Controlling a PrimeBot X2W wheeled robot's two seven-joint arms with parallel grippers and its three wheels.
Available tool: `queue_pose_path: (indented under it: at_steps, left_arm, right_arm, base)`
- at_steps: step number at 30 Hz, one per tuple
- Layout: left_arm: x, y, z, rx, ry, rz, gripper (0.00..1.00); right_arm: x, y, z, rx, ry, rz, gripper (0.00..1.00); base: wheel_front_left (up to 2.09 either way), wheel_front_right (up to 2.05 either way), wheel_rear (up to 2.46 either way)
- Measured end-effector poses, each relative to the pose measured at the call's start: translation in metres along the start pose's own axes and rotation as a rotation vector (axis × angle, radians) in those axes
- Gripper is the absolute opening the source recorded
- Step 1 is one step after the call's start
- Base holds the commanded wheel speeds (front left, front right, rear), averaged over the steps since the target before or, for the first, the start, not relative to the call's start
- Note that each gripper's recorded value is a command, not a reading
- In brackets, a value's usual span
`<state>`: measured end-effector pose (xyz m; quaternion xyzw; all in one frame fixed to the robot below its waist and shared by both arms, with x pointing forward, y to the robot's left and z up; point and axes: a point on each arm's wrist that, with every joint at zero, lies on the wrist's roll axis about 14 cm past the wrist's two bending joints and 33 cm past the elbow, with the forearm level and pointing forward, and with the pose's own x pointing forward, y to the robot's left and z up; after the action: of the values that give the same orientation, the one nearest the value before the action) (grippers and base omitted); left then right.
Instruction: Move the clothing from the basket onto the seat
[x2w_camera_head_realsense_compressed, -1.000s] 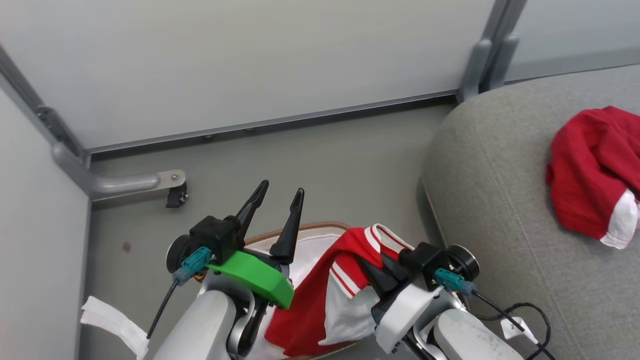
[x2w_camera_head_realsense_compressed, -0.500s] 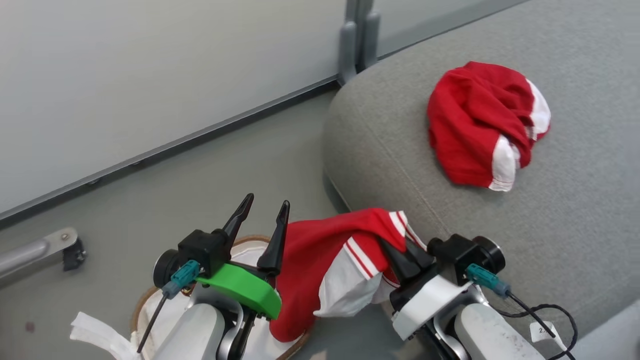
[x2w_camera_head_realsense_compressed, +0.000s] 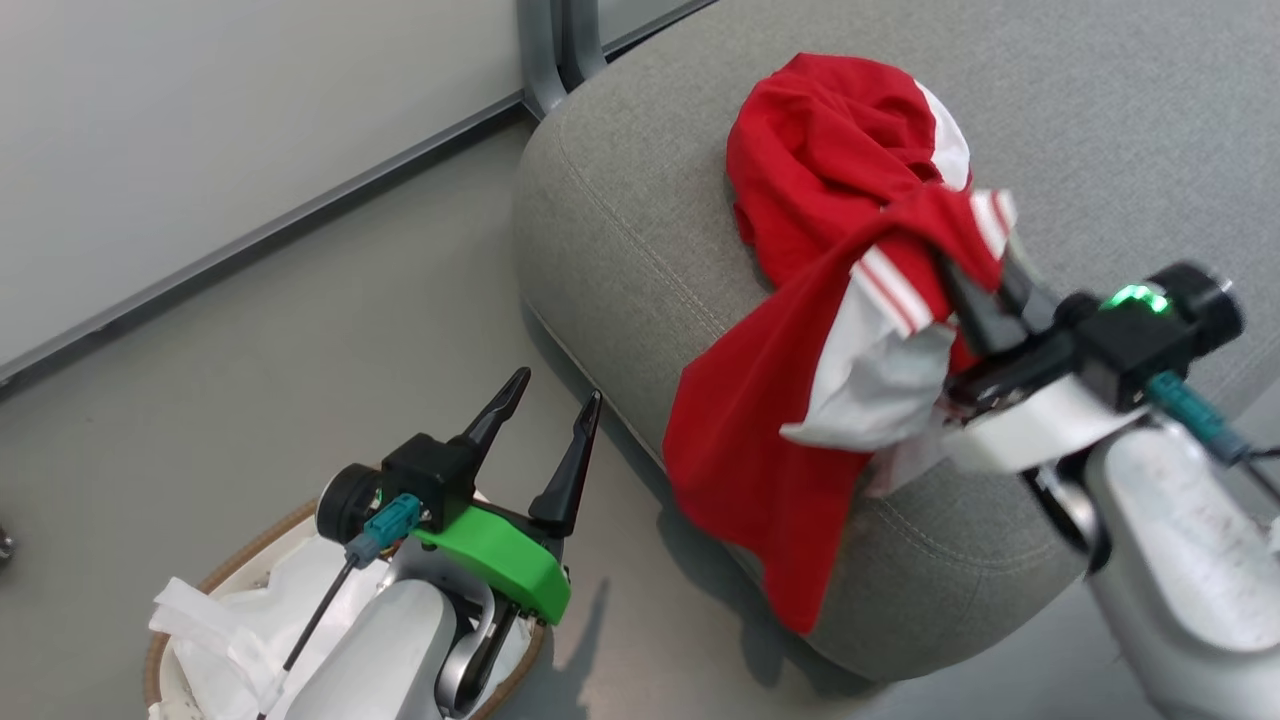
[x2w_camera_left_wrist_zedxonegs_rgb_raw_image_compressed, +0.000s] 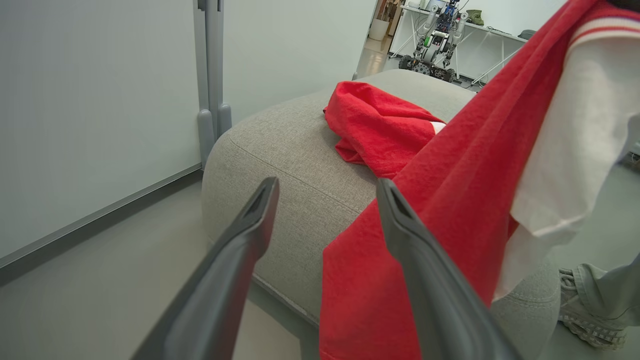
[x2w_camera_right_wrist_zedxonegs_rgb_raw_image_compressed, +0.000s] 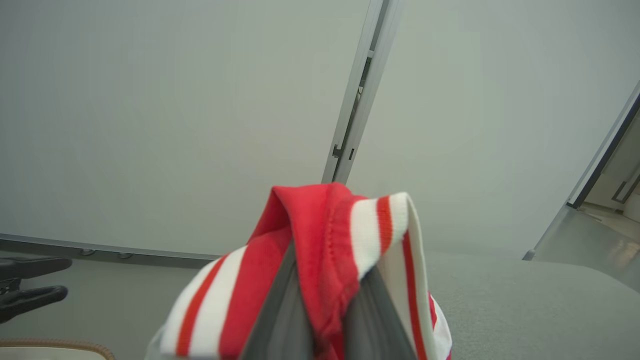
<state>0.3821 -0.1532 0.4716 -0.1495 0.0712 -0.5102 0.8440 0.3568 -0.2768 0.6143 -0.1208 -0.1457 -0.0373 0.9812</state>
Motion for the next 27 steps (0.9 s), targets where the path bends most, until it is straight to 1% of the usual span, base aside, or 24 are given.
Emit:
queue_pose_path:
  at_steps: [3, 4, 9, 11, 13, 14, 17, 20, 24, 27]
  left_arm:
    - [0.003, 0.007, -0.007, -0.003, 0.014, -0.011, 1.00]
    - [0.004, 0.011, -0.010, -0.008, 0.019, -0.012, 1.00]
    - [0.005, 0.025, -0.022, -0.033, 0.032, -0.004, 1.00]
    - [0.006, 0.028, -0.025, -0.042, 0.031, -0.006, 1.00]
    - [0.009, 0.029, -0.026, -0.040, 0.027, -0.022, 1.00]
    - [0.010, 0.031, -0.027, -0.038, 0.026, -0.026, 1.00]
    - [0.012, 0.040, -0.028, -0.036, 0.023, -0.027, 1.00]
    - [0.014, 0.052, -0.029, -0.032, 0.014, -0.022, 1.00]
    - [0.014, 0.064, -0.032, -0.037, 0.006, -0.021, 1.00]
    - [0.012, 0.077, -0.038, -0.042, 0.009, -0.007, 1.00]
  right_arm:
    - [0.029, -0.029, 0.034, -0.151, -0.084, 0.006, 0.00]
    - [0.041, -0.040, 0.050, -0.213, -0.121, 0.009, 0.00]
    - [0.085, -0.073, 0.102, -0.416, -0.222, 0.002, 0.00]
    - [0.099, -0.088, 0.111, -0.468, -0.226, -0.016, 0.00]
    - [0.113, -0.103, 0.111, -0.519, -0.201, -0.032, 0.00]
    - [0.119, -0.107, 0.110, -0.527, -0.192, -0.040, 0.00]
    - [0.137, -0.119, 0.098, -0.557, -0.152, -0.061, 0.00]
    - [0.148, -0.129, 0.072, -0.553, -0.094, -0.092, 0.00]
    - [0.157, -0.132, 0.016, -0.495, 0.009, -0.128, 0.00]
    - [0.151, -0.124, -0.044, -0.446, 0.130, -0.130, 0.00]
  base:
    - [0.00, 0.00, 0.00]
    - [0.00, 0.00, 0.00]
    - [0.00, 0.00, 0.00]
    - [0.00, 0.00, 0.00]
    - [0.00, 0.00, 0.00]
    - [0.00, 0.00, 0.00]
    - [0.00, 0.00, 0.00]
    - [0.00, 0.00, 0.00]
    - [0.00, 0.00, 0.00]
    - [0.00, 0.00, 0.00]
